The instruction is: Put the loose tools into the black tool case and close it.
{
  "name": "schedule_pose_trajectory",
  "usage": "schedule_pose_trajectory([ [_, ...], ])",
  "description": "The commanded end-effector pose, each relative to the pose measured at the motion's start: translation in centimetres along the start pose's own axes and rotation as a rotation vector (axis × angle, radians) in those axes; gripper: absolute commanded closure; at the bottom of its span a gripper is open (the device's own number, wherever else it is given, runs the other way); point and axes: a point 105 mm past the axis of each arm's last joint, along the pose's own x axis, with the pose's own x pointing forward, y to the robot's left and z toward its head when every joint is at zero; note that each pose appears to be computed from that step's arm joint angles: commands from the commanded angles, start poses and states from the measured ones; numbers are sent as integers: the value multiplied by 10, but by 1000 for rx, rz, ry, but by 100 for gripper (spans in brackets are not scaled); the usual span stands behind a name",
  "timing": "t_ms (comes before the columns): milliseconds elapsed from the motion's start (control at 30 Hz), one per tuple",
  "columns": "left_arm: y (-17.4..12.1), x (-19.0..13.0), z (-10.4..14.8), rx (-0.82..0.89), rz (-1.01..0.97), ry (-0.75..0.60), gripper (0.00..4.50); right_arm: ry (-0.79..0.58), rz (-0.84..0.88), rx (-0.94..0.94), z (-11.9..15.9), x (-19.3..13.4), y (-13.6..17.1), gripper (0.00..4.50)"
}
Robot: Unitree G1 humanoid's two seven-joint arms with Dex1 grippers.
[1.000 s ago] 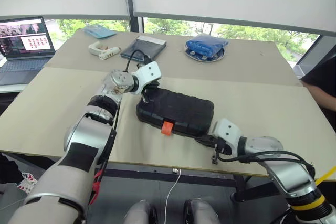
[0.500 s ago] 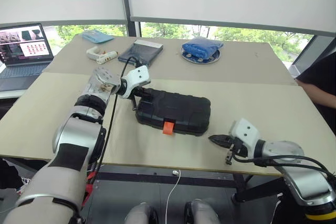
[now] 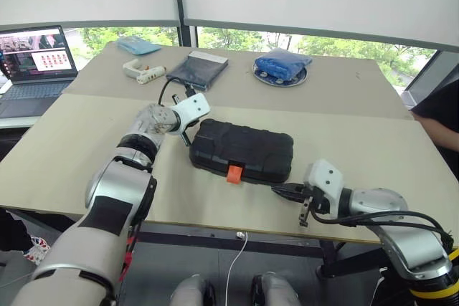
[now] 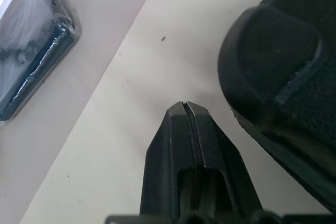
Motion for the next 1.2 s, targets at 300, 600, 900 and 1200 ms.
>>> schedule_pose_trajectory([
  [300, -47, -19, 23, -77, -509, -213, 450, 96, 1, -7, -15, -8, -3, 445],
  [600, -57, -53, 0, -4, -780, -207, 450, 216, -29, 22, -37, -36, -8, 445],
  [900, -7, -17, 21, -64, -236, -188, 450, 244, -134, 16, -47, -39, -30, 445],
  [1200, -66, -6, 37, -114, -511, -257, 450, 202, -212, -27, -39, -34, -50, 445],
])
